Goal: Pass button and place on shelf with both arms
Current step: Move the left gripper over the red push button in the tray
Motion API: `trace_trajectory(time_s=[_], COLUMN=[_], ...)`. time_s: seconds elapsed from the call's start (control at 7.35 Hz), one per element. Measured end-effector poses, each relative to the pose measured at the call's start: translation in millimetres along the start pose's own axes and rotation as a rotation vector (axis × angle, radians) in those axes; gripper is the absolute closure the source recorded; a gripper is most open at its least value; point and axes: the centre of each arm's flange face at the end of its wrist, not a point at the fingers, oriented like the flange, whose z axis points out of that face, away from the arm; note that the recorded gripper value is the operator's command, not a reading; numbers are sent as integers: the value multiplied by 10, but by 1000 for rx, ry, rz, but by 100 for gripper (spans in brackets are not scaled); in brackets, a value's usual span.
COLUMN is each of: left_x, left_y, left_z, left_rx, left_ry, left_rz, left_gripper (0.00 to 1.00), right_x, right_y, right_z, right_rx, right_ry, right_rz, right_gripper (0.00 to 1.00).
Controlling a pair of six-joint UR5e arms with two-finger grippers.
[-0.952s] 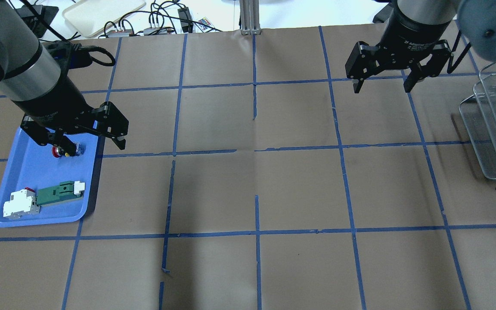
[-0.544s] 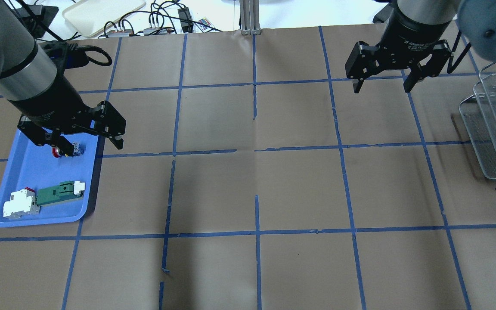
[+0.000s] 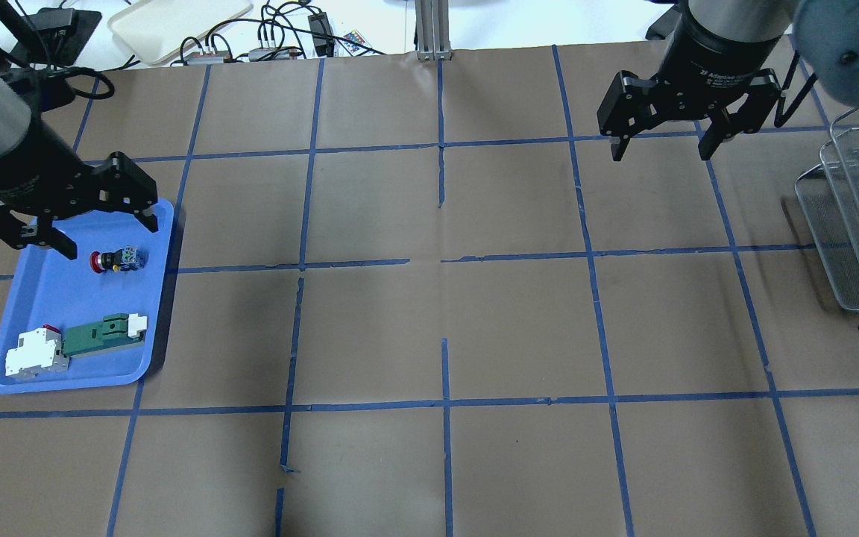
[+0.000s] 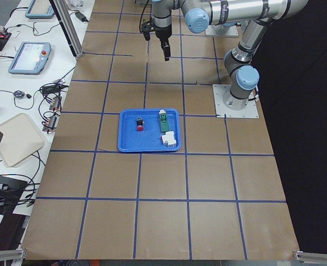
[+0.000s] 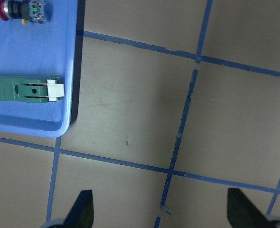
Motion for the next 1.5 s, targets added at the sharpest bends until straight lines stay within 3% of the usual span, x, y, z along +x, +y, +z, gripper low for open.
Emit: trace_trajectory(time_s=[0.41,0.68,0.82,1.09,1.5], left_x=[-882,-1279,-1458,-1854,-2236], left_y=[-532,-798,-942,-1222,-1608], left_z=[136,344,485,851,1402], left_rx=[67,69,48,-39,-177], left_ry=[3,6,14,115,272], left_rz=[-375,-637,-745,-952,-1124], left_gripper=[0,0,0,0,0], right_x=[0,-1,-2,-2,-5], right_y=[2,6,7,8,6], right_z=[-3,-9,-10,-11,-8], right_rx=[1,2,2,2,1], right_ry=[0,-2,-2,-2,-2], right_rz=[1,1,1,1,0], right_gripper=[0,0,0,0,0])
